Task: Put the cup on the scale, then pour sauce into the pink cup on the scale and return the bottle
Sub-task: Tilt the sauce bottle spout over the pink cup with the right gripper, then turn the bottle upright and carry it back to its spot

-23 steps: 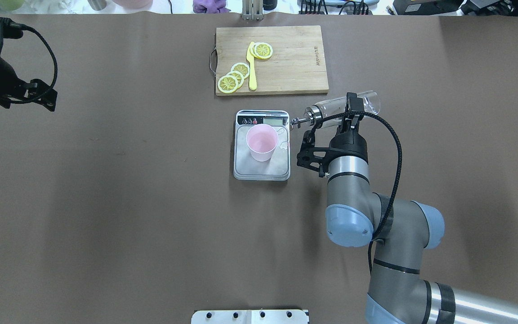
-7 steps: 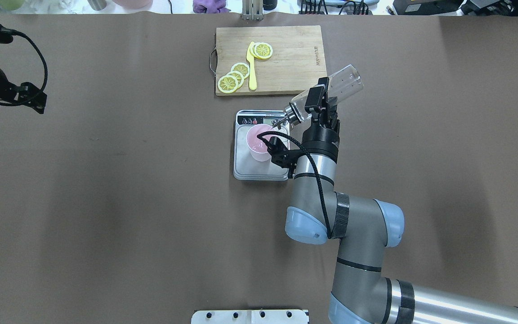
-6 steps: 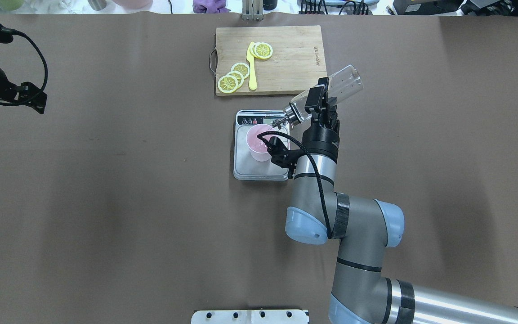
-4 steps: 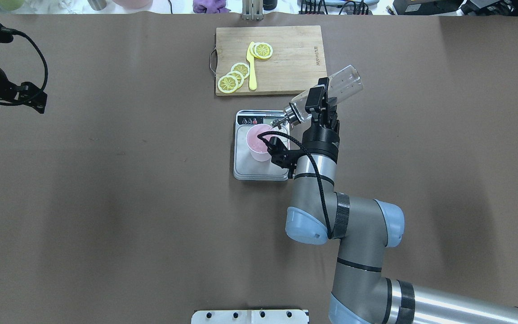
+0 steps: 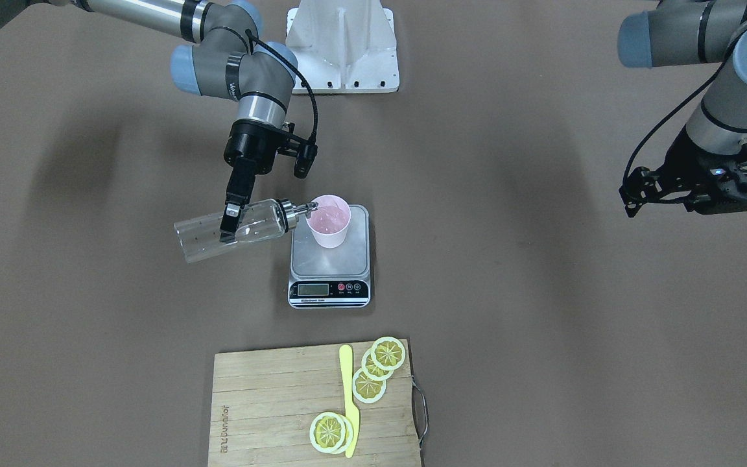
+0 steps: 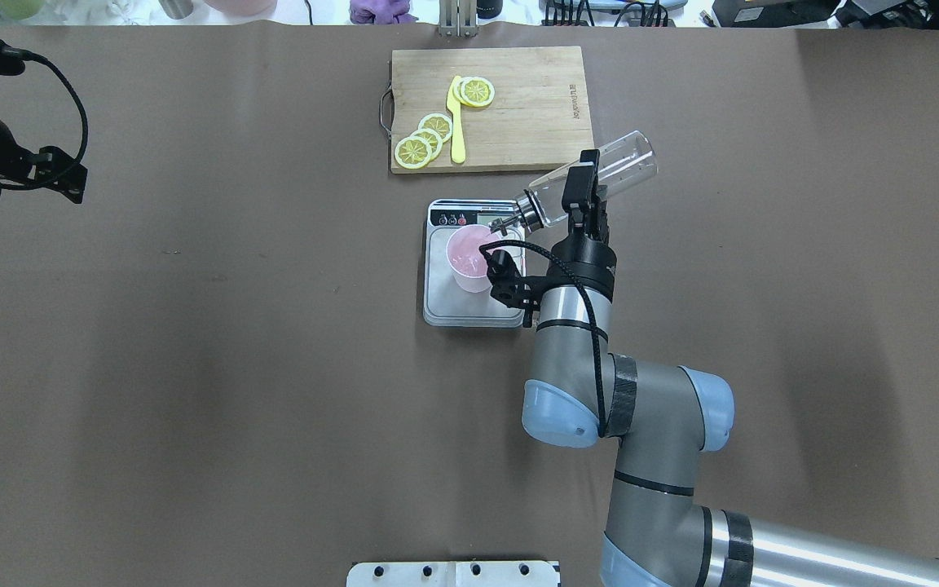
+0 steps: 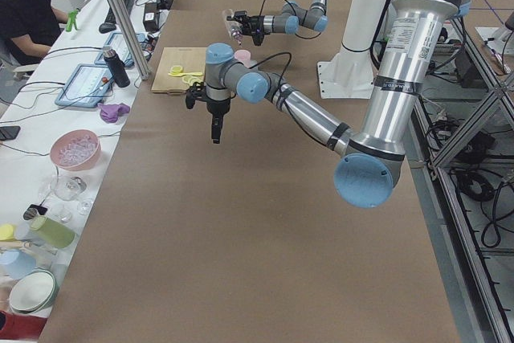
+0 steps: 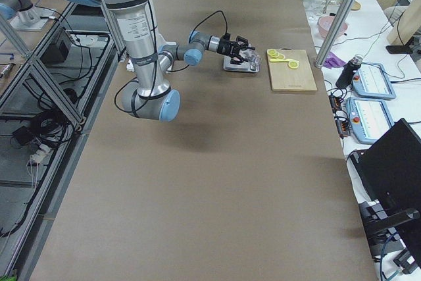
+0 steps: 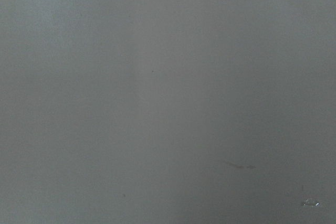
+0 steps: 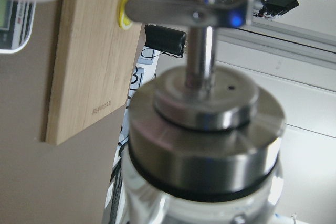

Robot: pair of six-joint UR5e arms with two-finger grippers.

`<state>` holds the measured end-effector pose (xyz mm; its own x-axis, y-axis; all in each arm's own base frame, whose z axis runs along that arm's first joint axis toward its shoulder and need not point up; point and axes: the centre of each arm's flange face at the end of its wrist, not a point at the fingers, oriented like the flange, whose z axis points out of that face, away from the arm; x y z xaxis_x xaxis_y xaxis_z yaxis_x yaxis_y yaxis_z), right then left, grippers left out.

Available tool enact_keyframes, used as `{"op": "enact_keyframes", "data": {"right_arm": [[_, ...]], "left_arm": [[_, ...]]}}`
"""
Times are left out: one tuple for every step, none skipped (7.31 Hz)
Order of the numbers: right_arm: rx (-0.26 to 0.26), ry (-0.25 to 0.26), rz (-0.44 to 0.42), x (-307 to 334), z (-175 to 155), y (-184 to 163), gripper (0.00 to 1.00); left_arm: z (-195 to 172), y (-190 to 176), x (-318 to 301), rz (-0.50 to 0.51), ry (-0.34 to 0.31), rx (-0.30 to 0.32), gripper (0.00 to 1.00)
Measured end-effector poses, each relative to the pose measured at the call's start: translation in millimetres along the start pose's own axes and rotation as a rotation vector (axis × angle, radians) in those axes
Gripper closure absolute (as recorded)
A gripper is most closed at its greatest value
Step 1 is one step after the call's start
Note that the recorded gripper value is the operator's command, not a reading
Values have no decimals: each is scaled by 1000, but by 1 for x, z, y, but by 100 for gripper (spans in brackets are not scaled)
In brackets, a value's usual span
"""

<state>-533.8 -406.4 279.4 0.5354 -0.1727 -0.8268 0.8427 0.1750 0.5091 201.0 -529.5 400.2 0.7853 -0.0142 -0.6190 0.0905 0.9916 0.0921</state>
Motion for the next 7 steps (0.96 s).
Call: {"op": "enact_keyframes", "data": {"right_arm": [[15, -25, 97, -3, 0, 1, 100], [31, -60, 204, -2, 1, 2, 100], [54, -109, 341, 5, 3, 2, 100], [81, -177, 494, 16, 10, 9, 100], [105, -251, 634, 31, 19, 27, 100], [115, -312, 754, 43, 26, 48, 100], [104, -367, 890, 50, 32, 67, 100]], "left_arm": [[-1, 0, 1, -1, 2, 2, 1], [-1, -1, 1, -3, 3, 3, 1], [-2, -1, 2, -3, 5, 4, 1], [-2, -1, 3, -3, 6, 5, 1], [-3, -1, 4, -2, 8, 7, 1], [-4, -2, 5, -2, 9, 9, 1], [-6, -2, 6, -1, 12, 11, 1]]}}
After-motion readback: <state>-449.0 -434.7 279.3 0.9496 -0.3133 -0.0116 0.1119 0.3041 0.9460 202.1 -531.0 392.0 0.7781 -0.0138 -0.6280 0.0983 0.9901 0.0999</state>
